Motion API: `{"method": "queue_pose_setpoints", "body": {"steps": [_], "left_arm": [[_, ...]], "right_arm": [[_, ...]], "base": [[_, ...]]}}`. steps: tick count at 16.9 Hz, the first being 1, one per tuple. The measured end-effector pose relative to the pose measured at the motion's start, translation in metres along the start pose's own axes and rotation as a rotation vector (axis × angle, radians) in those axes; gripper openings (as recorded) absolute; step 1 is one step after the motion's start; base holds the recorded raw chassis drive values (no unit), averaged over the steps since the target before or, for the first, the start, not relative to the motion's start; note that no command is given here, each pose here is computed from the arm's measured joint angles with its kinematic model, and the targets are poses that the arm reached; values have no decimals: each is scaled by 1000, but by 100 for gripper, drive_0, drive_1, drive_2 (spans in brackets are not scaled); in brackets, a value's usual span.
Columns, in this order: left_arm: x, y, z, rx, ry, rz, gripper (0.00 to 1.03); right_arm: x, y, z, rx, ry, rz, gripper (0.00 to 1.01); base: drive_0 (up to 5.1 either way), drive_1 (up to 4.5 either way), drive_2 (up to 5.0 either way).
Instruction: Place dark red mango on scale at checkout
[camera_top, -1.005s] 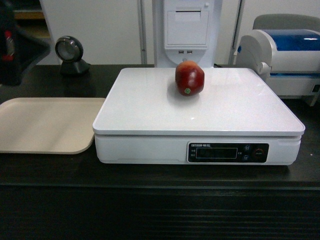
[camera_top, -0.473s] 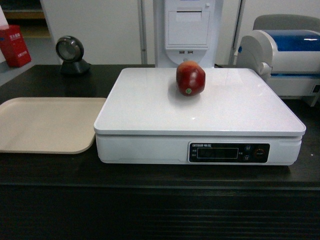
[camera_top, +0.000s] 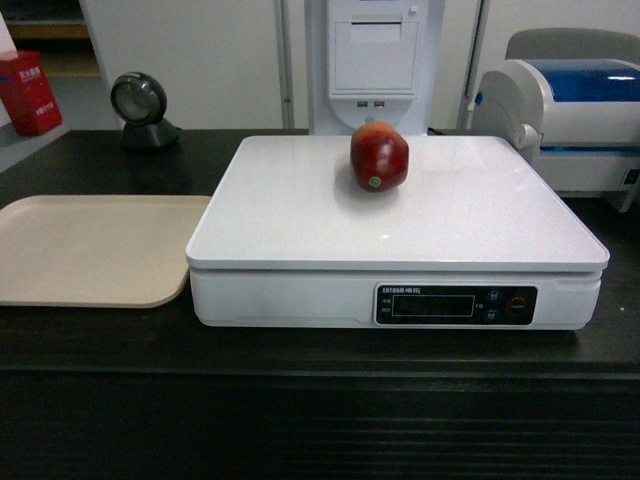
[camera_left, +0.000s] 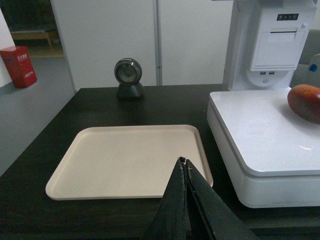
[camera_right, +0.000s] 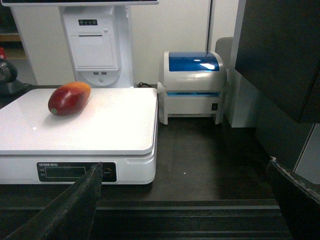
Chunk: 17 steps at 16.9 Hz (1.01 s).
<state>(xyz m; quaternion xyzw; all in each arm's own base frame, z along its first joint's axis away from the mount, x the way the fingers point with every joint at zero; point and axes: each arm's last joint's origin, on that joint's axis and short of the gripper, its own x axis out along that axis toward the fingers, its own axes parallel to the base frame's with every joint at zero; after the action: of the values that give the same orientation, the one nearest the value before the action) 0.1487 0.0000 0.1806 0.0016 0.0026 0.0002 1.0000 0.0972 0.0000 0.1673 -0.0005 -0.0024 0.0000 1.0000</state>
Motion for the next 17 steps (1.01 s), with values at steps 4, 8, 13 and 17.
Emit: {"method": "queue_pose_setpoints", "body": {"steps": [4,8,13,17], "left_arm": [[-13,0,-6,0,-8,0,2],[-22,0,-13,0,-8,0,2],[-32,0,-11,0,-16,0,2],[-37,0,-11,0,-16,0,2]], "right_arm": [[0,0,0,0,0,0,98],[0,0,0,0,0,0,98],[0,0,0,0,0,0,98],[0,0,0,0,0,0,98]], "base": [[0,0,0],[0,0,0],[0,0,0],[0,0,0]]}}
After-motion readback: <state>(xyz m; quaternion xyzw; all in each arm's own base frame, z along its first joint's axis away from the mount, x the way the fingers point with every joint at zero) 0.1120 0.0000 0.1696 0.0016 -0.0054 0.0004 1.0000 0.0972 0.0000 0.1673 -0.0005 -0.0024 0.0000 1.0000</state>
